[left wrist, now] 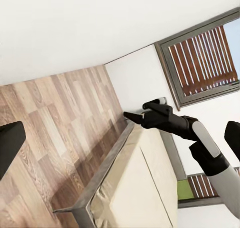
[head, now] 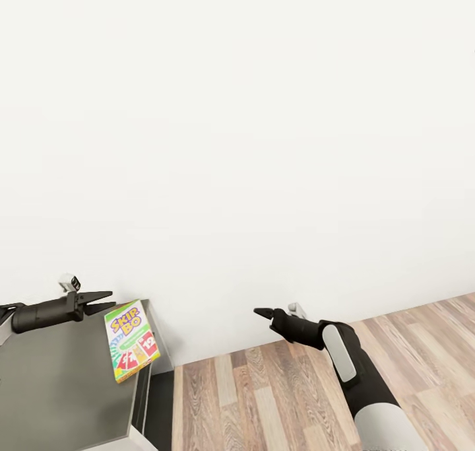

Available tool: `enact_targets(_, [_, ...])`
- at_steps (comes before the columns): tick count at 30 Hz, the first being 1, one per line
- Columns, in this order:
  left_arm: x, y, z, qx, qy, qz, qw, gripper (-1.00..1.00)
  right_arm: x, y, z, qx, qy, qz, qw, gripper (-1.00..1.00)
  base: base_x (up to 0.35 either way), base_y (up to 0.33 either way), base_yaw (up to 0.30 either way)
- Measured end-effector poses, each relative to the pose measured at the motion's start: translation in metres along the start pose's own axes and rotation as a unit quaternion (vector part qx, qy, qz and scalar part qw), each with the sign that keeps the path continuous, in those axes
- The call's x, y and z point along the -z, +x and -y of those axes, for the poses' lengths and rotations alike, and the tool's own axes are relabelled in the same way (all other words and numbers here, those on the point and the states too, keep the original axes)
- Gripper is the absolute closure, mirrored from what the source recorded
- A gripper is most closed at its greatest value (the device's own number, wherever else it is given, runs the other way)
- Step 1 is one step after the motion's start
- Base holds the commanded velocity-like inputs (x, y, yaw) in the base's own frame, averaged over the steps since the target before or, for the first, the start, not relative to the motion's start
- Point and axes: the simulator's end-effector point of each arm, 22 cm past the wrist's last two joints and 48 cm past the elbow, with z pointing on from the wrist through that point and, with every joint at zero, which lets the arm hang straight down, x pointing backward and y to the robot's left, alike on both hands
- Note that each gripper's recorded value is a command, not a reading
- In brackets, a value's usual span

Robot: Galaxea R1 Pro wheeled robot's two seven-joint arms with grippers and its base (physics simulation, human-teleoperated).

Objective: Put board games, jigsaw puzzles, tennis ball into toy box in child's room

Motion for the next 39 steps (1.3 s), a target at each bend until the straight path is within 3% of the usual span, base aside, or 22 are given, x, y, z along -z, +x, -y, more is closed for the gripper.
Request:
enact_targets(8, [-0.001,0.0,0.0,0.0,0.001,0.0,1.0,-1.0,0.0,0.001,0.014,-0.002,0.035,-0.005,0.9994,-1.0,0.0,0.133,0.0])
enact_targets(16, [-0.002,0.001,0.0,0.001,0.001,0.0,1.0,-1.0,-0.001,0.006,0.014,-0.004,0.037,-0.017,0.9992,-1.0,0.0,0.101,0.0])
enact_targets(22, [-0.002,0.001,0.0,0.001,0.002,-0.001,1.0,-1.0,-0.007,0.011,0.003,0.016,0.034,-0.033,0.9987,-1.0,0.0,0.008,0.0])
enact_targets(39, [0.0,0.0,-0.001,0.004,-0.001,-0.001,1.0,-1.0,-0.007,0.01,-0.001,0.024,0.03,-0.034,0.9987,-1.0,0.0,0.0,0.0])
